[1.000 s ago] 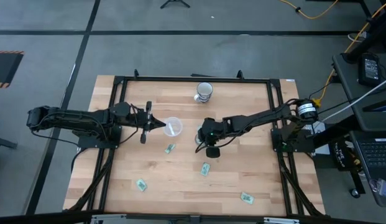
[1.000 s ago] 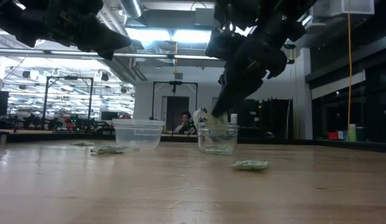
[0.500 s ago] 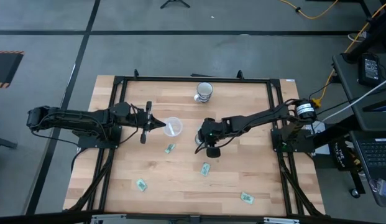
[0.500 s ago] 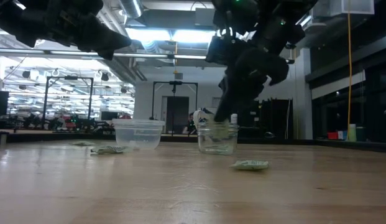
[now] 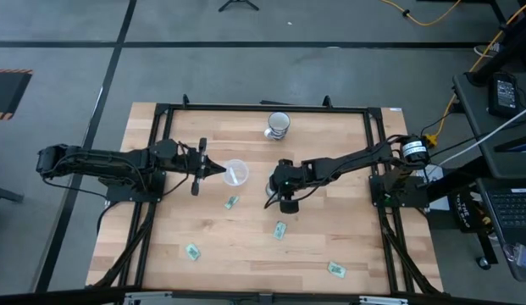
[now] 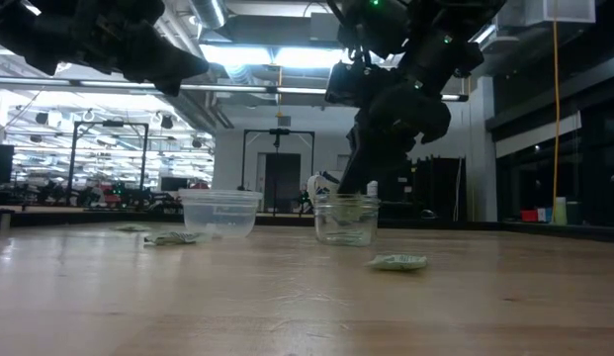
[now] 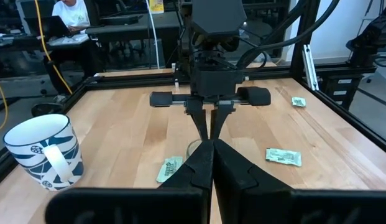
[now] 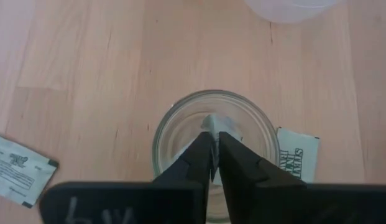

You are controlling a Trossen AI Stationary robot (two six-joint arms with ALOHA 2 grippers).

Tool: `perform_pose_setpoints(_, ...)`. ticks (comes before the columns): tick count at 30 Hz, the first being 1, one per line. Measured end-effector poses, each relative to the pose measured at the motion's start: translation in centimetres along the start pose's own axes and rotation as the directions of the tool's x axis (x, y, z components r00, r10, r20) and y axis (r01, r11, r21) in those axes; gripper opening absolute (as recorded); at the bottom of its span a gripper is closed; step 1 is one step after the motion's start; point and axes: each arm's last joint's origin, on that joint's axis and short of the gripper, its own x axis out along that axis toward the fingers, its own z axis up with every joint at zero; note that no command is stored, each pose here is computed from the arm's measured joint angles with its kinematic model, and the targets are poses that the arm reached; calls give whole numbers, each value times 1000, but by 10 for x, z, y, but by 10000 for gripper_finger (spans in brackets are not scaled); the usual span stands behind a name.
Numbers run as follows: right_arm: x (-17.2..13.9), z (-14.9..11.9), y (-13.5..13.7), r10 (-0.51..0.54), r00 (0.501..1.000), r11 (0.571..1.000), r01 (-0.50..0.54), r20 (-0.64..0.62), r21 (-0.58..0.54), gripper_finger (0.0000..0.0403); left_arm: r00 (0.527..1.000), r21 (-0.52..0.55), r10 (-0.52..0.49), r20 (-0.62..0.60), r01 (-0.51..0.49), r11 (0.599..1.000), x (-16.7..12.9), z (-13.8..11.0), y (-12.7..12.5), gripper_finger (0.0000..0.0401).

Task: Pick and place Stevia / Truvia into bins
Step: Put the stevia packet into the transparent container, then put the stevia packet into the plastic container

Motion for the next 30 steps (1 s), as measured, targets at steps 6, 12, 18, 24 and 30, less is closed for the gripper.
perform_pose_setpoints(6, 0, 0, 0, 0, 1000, 1000, 0, 0, -1, 71, 1000, 0, 0, 0, 0, 1000, 0, 0, 0, 4)
perform_pose_setpoints(12, 0, 0, 0, -1, 1000, 1000, 1, 0, -5, 98, 1000, 0, 0, 0, 0, 1000, 0, 0, 0, 4)
perform_pose_setpoints(18, 0, 0, 0, 0, 1000, 1000, 0, 0, -11, 105, 1000, 0, 0, 0, 0, 1000, 0, 0, 0, 4)
perform_pose_setpoints(24, -9, 4, -1, -1, 1000, 998, 3, 25, -57, 105, 1000, 0, 0, 0, 0, 1000, 0, 0, 0, 4)
perform_pose_setpoints(30, -41, 14, -3, -4, 994, 999, 9, 112, -50, 105, 1000, -3, 0, -1, 0, 1000, 0, 0, 0, 4)
